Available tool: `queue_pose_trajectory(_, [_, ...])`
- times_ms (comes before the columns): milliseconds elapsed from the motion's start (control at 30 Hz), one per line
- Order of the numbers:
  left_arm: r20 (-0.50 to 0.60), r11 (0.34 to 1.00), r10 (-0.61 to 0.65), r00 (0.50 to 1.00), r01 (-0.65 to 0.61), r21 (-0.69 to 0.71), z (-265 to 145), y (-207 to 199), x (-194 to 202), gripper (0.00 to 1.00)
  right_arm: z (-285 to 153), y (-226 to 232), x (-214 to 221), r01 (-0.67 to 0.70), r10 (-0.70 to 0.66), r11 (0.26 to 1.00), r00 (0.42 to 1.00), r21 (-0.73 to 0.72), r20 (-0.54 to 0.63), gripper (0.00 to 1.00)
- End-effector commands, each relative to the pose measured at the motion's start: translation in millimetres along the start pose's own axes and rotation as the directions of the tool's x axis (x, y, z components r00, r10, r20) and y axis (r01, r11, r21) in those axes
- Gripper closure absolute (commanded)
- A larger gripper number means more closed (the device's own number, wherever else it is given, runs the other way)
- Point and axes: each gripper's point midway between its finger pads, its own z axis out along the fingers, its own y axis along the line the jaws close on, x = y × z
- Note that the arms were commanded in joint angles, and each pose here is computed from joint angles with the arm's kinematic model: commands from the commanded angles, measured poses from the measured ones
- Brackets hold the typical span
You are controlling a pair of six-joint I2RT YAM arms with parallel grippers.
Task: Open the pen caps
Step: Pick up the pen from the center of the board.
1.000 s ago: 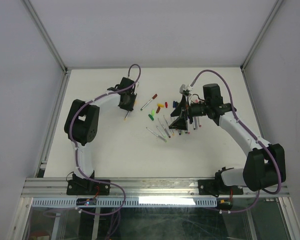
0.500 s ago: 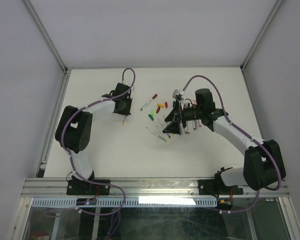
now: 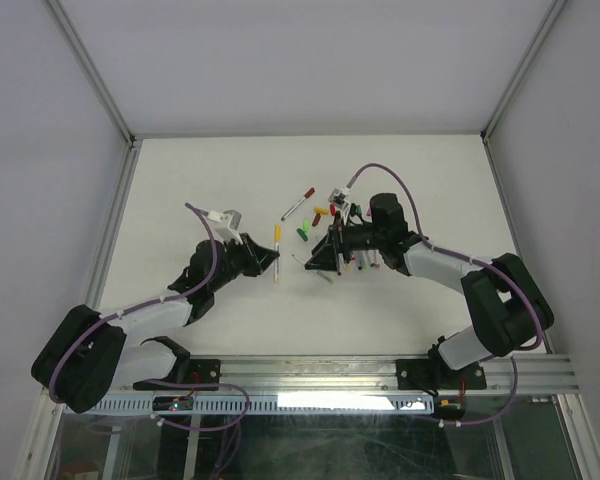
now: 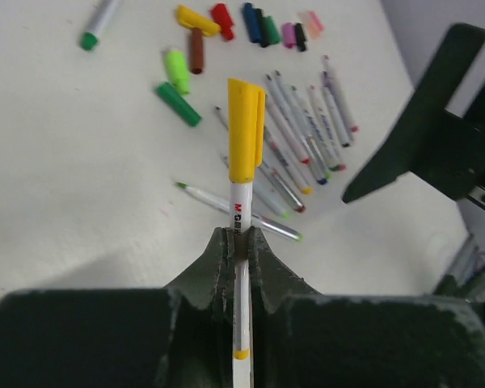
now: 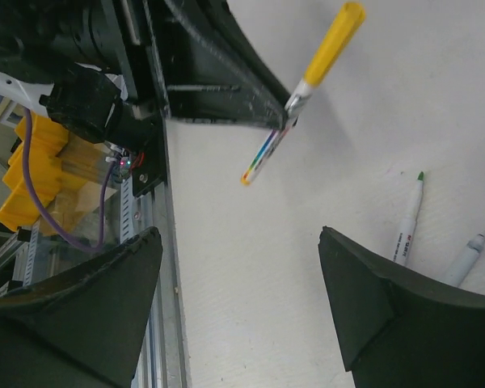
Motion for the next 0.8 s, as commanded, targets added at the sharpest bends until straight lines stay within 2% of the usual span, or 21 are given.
queue_pose_trajectory(0, [0.257,0.931,-0.189,0.948,0.089,0.355,-26.7,-81.0,-49.7,1.0,3.5,16.1,-25.2,0.054,-0.049,0.997,0.996,-0.057,0.077,0.2])
queue_pose_trajectory(367, [0.369,0.891,-0.323,0.872,0.148,0.43,-35.1,-113.7,-57.3,1.0,3.1,23.2,-27.9,0.074,-0.069,0.995,0.994,-0.062,0.082,0.2])
queue_pose_trajectory(633, [0.364,0.881,-0.337,0.868,0.156,0.446,-25.8,-125.7,-54.6,1.0,6.2,47.6,-28.3,0.101,-0.091,0.986,0.993,-0.134,0.081,0.2])
queue_pose_trajectory(767, [0.359,0.872,-0.348,0.866,0.159,0.463,-24.8,-129.6,-53.3,1.0,11.0,48.6,-24.6,0.084,-0.076,0.987,0.995,-0.135,0.064,0.26])
